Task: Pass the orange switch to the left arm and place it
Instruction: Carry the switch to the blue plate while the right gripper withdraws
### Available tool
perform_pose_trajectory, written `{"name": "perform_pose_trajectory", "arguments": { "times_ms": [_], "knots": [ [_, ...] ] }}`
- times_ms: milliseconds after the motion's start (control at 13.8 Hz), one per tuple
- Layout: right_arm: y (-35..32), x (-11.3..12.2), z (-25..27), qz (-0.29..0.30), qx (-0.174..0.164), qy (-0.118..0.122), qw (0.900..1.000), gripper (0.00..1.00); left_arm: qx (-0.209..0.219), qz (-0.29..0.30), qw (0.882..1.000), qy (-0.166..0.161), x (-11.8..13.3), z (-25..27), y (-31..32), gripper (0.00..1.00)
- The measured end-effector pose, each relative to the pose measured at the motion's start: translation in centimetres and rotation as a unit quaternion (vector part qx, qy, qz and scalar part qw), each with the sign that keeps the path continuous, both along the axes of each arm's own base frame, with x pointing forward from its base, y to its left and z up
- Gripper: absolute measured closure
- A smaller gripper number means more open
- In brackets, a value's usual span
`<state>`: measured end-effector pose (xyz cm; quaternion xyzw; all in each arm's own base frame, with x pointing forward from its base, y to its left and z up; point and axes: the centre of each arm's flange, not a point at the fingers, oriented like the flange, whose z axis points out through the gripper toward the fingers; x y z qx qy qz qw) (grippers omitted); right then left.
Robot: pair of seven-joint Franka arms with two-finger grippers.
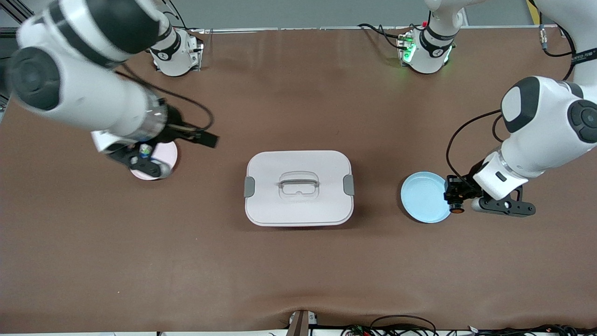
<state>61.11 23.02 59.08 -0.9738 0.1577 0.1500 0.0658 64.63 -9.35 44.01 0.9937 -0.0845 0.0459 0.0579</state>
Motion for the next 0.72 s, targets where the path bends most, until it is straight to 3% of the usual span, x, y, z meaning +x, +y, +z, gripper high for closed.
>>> {"name": "perform_pose_trajectory", "arguments": {
  "times_ms": [361, 723],
  "knots": [
    [-11.3, 1.8, -1.3, 0.105, -0.025, 0.016, 0.994, 0.0, 0.02, -0.113, 0.993, 0.025, -0.4, -2.6, 3.8, 0.64],
    [-15.9, 2.1, -2.4, 0.159, -0.055, 0.033, 0.985, 0.0, 0.045, -0.231, 0.971, 0.052, -1.6, -6.6, 8.2, 0.64]
  ]
}}
